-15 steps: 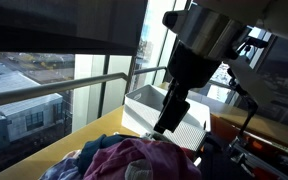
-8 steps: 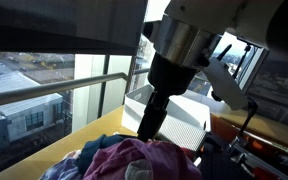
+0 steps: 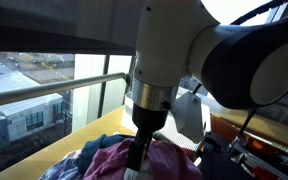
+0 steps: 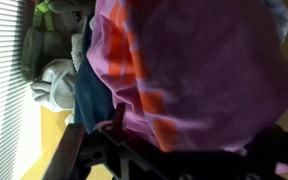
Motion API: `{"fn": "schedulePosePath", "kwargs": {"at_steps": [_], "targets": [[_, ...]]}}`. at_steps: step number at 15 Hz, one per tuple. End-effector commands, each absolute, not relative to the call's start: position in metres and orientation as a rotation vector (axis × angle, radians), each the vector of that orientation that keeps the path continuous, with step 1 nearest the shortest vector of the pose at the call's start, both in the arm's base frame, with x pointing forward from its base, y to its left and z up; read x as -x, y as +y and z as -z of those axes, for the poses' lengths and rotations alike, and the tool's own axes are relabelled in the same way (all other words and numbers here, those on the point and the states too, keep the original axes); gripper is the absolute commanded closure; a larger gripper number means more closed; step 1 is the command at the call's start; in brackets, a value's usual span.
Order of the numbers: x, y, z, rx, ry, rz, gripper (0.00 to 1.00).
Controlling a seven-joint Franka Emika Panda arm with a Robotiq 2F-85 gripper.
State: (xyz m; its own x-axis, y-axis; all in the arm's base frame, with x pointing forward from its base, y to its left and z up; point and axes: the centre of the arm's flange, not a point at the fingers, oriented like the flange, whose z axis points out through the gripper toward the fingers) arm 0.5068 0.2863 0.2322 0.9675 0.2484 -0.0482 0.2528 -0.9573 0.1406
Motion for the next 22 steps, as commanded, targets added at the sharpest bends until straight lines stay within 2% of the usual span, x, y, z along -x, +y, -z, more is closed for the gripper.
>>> {"fn": "schedulePosePath", "kwargs": {"at_steps": [1,2,3,4,7,14,22], "targets": [[-0.522,0.272,-0.197,-2.98,0.36,0.112,0.0],[-0.525,0.266,-0.192,-2.976,0.351,0.127,0.0],[-0.528,0.26,-0.189,-2.972,0.351,0.14,0.25],[-0.53,0.255,-0.189,-2.972,0.352,0.148,0.26],[-0.532,0.244,-0.204,-2.995,0.335,0.196,0.51],[-0.522,0.222,-0.266,-3.024,0.246,0.26,0.99],[-0.534,0.174,-0.443,-3.047,0.108,-0.028,0.97]]}}
